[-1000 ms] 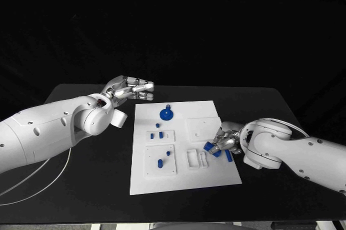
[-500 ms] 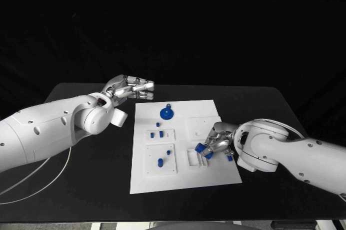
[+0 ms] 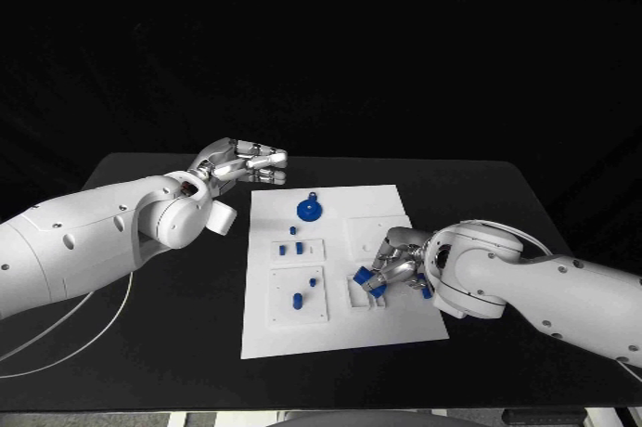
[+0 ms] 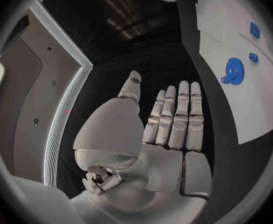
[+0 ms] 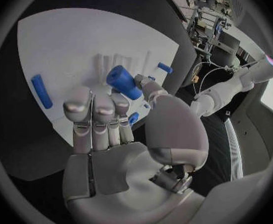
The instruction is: Assemble the parts on the task board
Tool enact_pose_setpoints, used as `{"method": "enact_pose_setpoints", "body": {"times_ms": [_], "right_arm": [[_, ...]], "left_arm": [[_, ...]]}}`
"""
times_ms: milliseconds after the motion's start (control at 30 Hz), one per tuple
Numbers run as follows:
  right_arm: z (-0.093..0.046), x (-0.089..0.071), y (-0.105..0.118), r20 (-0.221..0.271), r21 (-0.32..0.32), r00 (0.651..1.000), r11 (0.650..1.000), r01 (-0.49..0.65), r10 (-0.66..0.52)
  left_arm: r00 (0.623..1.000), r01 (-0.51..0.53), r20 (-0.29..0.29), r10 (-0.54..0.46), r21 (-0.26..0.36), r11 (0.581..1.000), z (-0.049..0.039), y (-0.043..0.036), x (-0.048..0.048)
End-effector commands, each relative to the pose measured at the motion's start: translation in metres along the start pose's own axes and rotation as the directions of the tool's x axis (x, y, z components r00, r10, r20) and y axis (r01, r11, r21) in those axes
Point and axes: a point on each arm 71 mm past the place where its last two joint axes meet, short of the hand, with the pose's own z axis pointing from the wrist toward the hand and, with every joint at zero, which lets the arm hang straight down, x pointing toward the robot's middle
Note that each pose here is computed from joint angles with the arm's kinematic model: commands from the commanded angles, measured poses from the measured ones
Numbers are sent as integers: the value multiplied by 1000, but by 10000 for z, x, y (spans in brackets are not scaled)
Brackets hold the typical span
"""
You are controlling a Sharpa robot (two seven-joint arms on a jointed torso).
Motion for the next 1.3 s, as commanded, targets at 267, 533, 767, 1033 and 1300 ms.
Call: {"method": "enact_pose_setpoints", "body": {"times_ms": [267,533,767,1033,1300], "right_arm": [[58,81,36,-37,20,996,996,88,-87],[81,113,56,-49,14,995,996,87,-86],[101,127,69,-54,12,995,996,85,-84],[112,137,57,-64,16,994,996,91,-90],[109,146,78,-66,7,994,996,92,-91]], "left_arm": [[1000,4,-16,-4,6,1000,3,-8,22],[1000,4,-21,-4,6,1000,3,-8,24],[1000,3,-23,-3,5,1000,3,-7,24],[1000,2,-21,-2,3,1000,2,-5,18],[1000,1,-20,-1,1,1000,-3,-3,12]]}}
